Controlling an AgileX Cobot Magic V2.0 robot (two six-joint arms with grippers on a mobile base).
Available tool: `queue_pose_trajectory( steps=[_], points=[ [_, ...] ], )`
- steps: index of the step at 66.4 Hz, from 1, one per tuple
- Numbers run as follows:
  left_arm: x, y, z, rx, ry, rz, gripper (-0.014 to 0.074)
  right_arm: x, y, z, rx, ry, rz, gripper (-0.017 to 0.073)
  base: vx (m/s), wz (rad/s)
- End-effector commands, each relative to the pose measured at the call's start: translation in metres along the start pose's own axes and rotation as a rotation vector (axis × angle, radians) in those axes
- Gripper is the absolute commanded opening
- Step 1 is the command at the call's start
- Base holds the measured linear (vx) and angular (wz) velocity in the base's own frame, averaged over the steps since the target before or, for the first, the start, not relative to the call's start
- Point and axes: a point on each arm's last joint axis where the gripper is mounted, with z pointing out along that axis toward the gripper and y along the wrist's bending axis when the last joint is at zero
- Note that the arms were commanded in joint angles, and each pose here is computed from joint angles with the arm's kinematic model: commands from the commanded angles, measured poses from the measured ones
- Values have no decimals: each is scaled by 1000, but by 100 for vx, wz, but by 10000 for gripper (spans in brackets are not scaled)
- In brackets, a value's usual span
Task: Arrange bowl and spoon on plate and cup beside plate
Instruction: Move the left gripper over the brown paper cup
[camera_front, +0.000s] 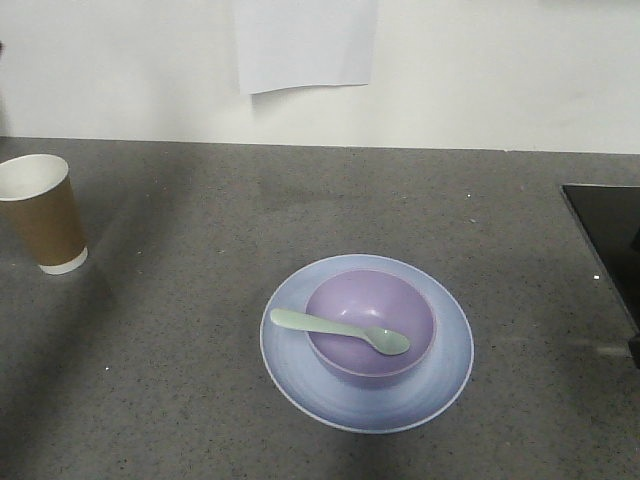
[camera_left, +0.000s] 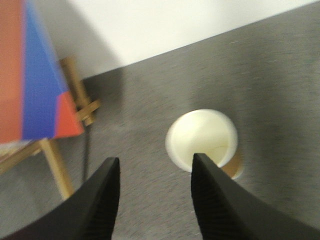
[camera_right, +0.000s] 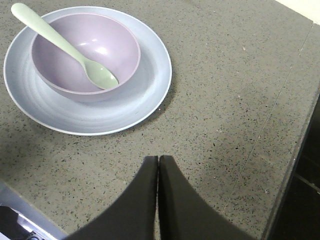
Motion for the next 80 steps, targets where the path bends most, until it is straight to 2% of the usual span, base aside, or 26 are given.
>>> queue_pose_trajectory(
  steps=[1,4,9,17,22,27,34,45,55,62,80],
  points=[
    [2,37,-10,-100,-47,-90,317,-11,-3,-5,23,-85,9,-6,0,0],
    [4,49,-4,-129,-41,-123,317,-11,-3,-5,23,-85,9,-6,0,0],
    [3,57,4,-116,-54,-167,317,-11,-3,-5,23,-85,9,-6,0,0],
    [0,61,21,-7,-89,-265,317,-11,-2,-5,17,-86,13,-6,0,0],
    [-3,62,35,49,-106,-306,317,-11,-1,-5,9,-89,19,-6,0,0],
    [-2,61,58,110,-63,-350,317,-11,0,-5,-3,-92,27,-6,0,0],
    [4,57,95,203,28,-384,317,-11,1,-5,-13,-93,34,-6,0,0],
    [8,41,134,348,115,-424,317,-11,1,-5,-16,-91,35,-6,0,0],
    [9,33,148,400,143,-450,317,-11,2,-5,-25,-84,40,-6,0,0],
    [9,33,152,393,143,-444,317,-10,3,-5,-35,-73,43,-6,0,0],
    [12,38,157,319,149,-399,317,-10,4,-5,-50,-73,52,-6,0,0]
  ],
)
